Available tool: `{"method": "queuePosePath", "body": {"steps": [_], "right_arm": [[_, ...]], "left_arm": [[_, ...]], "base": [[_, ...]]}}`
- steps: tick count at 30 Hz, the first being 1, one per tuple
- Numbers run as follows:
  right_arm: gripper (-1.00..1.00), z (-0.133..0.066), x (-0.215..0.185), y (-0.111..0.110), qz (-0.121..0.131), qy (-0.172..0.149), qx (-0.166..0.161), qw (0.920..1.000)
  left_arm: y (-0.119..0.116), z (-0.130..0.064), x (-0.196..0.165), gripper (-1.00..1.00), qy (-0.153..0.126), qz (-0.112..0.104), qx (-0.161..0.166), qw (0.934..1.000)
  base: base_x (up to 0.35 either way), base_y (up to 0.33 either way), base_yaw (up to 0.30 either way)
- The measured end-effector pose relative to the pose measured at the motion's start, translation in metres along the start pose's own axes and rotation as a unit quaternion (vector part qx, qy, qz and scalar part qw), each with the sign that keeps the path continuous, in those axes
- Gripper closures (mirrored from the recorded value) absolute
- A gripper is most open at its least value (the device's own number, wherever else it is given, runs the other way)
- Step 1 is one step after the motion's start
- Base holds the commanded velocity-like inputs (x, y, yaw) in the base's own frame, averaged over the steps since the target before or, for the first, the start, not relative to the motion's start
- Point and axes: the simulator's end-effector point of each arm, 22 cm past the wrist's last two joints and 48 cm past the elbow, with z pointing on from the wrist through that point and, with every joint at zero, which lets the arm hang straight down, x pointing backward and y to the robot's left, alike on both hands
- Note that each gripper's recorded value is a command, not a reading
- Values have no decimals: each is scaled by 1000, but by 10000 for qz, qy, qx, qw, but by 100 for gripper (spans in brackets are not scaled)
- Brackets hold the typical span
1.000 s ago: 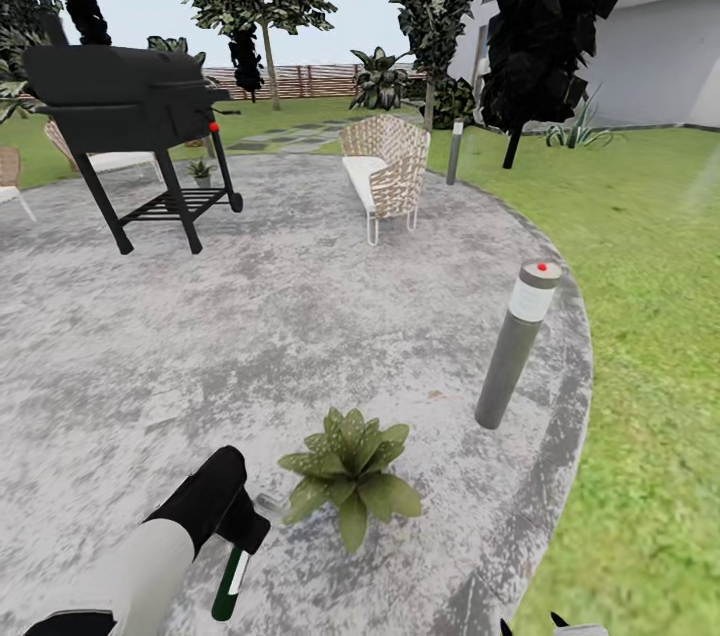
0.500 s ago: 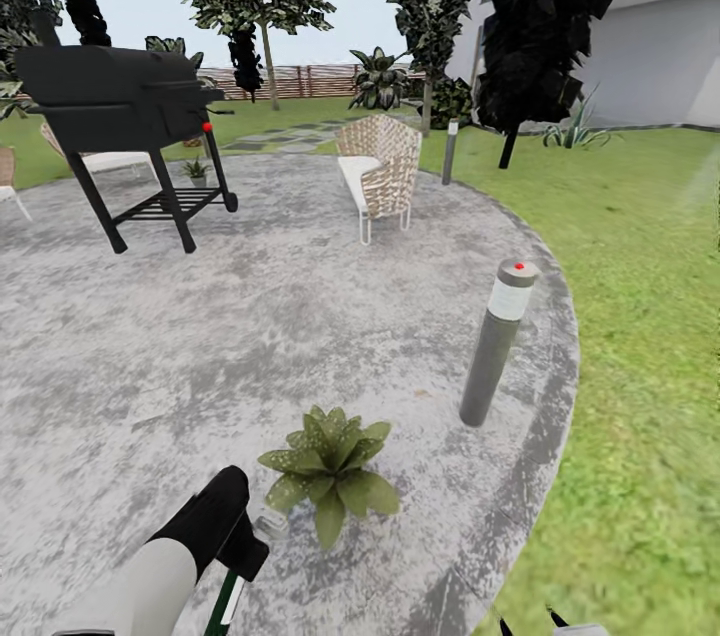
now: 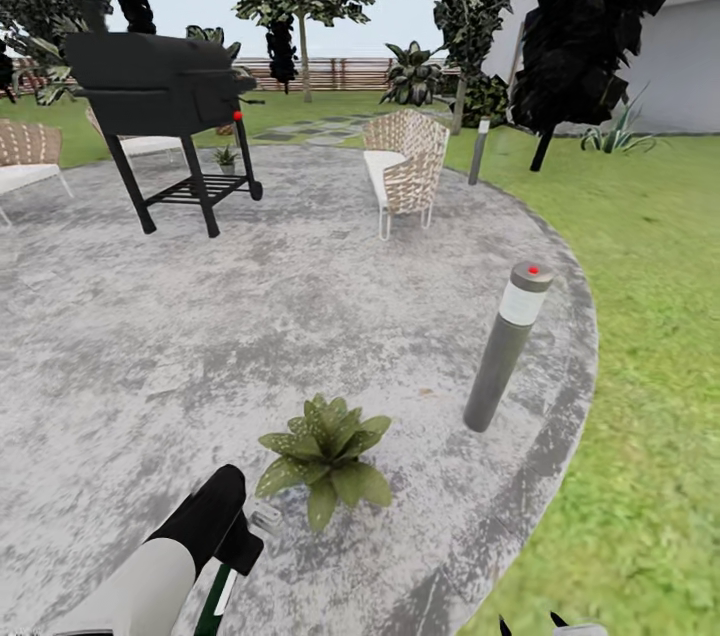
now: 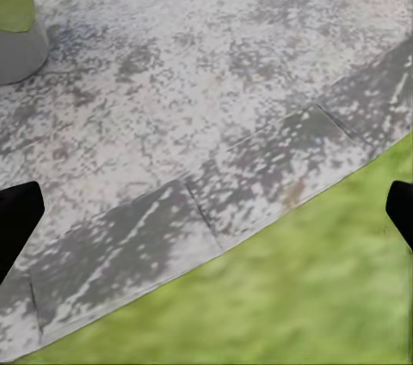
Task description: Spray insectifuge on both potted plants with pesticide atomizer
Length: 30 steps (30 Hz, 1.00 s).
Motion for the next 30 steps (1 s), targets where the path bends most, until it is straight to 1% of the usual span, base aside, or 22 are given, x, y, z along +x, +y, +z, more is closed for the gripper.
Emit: {"method": "queuePosePath", "body": {"steps": [2, 6, 9, 13, 17, 22, 23, 27, 30], "right_arm": [[-100, 0, 0, 0, 0, 0, 0, 10000], [-100, 0, 0, -2, -13, -4, 10, 10000], [-100, -3, -2, -16, -84, 5, 78, 9999], [-100, -4, -2, -22, -118, 10, 109, 9999], [-100, -4, -2, -21, -117, 12, 98, 9999], [-100, -4, -2, -20, -112, 13, 88, 9999], [-100, -4, -2, -19, -109, 13, 86, 9999], [-100, -4, -2, -19, -101, 15, 82, 9999], [-100, -4, -2, -18, -102, 15, 81, 9999]], "left_arm": [[0, 0, -1, 100, -14, -1, -12, 10000], [-1, 0, -2, 100, -31, -7, -1, 10000], [0, 0, -1, 100, -62, -130, 73, 9999], [0, 1, -1, 100, -69, -175, 100, 9998], [0, 1, -1, 100, -84, -236, 141, 9996], [1, 1, 0, 100, -82, -256, 138, 9995], [1, 1, 0, 100, -81, -257, 138, 9995], [1, 1, 0, 100, -99, -375, 209, 9990], [4, 2, 1, 100, -86, -353, 159, 9992]], "base": [[204, -275, 219], [196, -275, 46], [145, -287, 5], [38, -305, 1], [3, -308, 0], [0, -304, 9], [0, -115, 169], [0, -32, 248], [0, -2, 276]]}}
